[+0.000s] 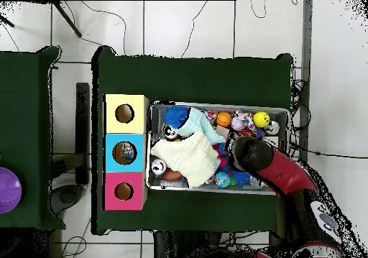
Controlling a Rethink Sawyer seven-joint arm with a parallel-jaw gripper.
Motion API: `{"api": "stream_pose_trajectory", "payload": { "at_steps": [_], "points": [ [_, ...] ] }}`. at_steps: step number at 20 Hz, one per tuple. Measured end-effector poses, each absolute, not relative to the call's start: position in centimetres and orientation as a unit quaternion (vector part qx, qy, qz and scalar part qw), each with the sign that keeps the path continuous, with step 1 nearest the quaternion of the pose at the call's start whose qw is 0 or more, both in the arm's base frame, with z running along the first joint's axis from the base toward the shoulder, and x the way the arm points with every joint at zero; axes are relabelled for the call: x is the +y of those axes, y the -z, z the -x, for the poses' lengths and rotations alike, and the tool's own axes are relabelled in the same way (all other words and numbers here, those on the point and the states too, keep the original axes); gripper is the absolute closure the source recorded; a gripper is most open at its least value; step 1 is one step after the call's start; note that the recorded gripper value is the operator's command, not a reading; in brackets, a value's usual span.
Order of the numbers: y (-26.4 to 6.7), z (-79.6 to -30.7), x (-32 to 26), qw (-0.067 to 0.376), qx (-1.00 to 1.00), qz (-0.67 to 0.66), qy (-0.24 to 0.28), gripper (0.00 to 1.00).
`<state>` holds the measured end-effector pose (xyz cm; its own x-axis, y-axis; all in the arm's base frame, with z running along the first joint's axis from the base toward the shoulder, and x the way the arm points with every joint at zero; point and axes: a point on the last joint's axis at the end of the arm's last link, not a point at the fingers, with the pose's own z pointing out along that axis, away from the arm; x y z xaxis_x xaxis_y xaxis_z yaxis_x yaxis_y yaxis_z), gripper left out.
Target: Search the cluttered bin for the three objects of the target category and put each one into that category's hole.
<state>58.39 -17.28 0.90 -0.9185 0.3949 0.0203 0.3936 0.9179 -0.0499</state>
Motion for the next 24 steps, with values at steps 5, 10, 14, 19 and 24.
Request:
{"api": "stream_pose_trajectory", "payload": {
  "at_steps": [5, 10, 14, 19, 24],
  "points": [
    [-0.7, -58.5, -16.8, 0.007, -0.98, 0.197, -0.026, 0.0],
    [0.1, -58.1, -16.5, 0.014, -0.98, 0.195, -0.025, 0.0],
    [1.3, -57.6, -16.2, 0.024, -0.98, 0.195, -0.022, 0.0],
    [2.7, -57.5, -16.3, 0.03, -0.98, 0.195, -0.021, 0.0],
    [3.5, -57.7, -16.5, 0.031, -0.98, 0.195, -0.021, 0.0]
  ]
}}
